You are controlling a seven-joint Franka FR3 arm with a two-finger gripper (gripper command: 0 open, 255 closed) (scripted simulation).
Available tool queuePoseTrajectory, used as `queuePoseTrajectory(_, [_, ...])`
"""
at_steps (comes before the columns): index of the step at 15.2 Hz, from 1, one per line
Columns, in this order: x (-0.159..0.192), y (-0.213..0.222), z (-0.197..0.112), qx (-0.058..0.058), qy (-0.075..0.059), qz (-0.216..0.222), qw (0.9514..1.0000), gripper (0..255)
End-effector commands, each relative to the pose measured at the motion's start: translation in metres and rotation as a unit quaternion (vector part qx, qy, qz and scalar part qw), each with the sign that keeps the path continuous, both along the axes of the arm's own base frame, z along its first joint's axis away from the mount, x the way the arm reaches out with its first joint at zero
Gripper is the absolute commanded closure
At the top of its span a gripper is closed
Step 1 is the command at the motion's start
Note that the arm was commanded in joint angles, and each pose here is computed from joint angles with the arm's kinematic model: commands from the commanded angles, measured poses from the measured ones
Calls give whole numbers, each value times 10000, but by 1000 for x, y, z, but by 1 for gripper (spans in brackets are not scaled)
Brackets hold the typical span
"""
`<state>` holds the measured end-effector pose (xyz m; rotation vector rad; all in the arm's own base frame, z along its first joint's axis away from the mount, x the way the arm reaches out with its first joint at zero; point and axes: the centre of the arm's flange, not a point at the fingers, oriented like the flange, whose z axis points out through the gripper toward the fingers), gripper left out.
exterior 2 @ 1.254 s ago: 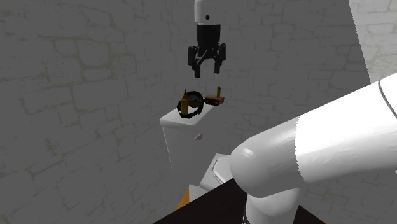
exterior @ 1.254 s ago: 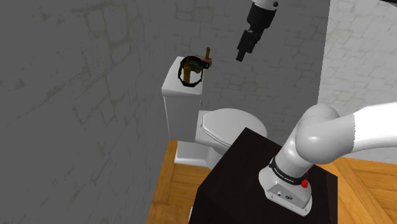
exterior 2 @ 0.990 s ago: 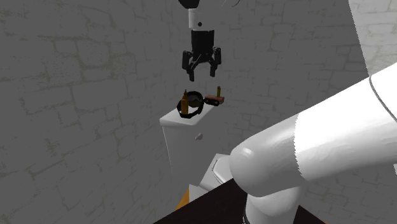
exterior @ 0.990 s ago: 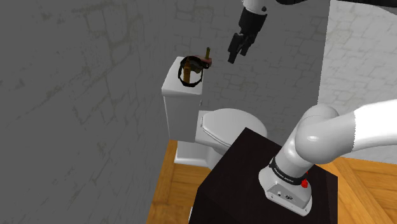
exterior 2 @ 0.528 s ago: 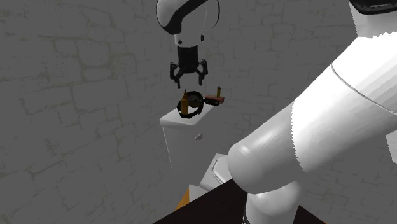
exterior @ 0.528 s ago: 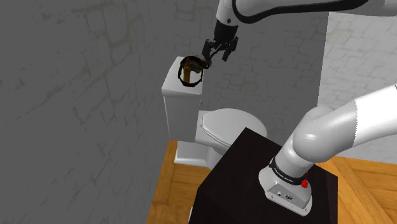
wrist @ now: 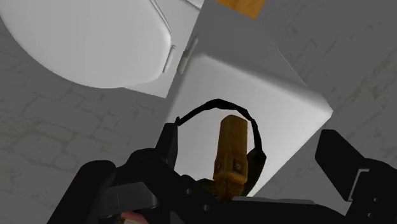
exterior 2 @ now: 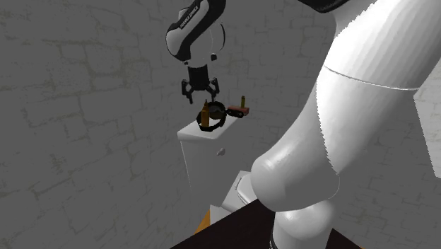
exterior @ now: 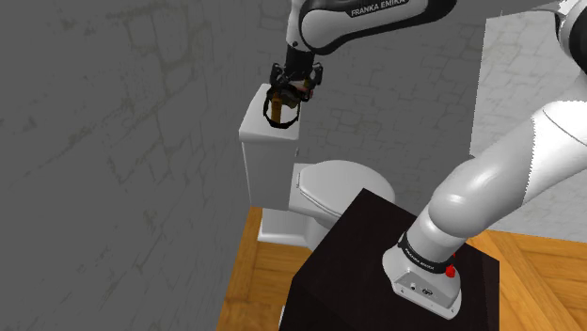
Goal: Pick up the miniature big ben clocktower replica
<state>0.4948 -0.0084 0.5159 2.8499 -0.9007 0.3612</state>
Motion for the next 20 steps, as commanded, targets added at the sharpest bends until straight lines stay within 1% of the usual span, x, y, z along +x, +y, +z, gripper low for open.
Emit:
queuePoseTrajectory(1, [21, -9, -11, 15, -98, -419, 9991, 0])
queuePoseTrajectory(3, [44, -17, -21, 23, -186, -808, 9966, 0])
queuePoseTrajectory(6, [76, -32, -35, 36, -317, -1390, 9898, 0])
queuePoseTrajectory(8, [97, -45, -44, 44, -404, -1775, 9833, 0])
queuePoseTrajectory(11, [126, -66, -58, 56, -534, -2348, 9706, 0])
queuePoseTrajectory(12, [128, -67, -58, 57, -540, -2377, 9698, 0])
queuePoseTrajectory(19, [128, -67, -98, 57, -540, -2377, 9698, 0])
queuePoseTrajectory(20, [128, -67, -98, 57, -540, -2377, 9698, 0])
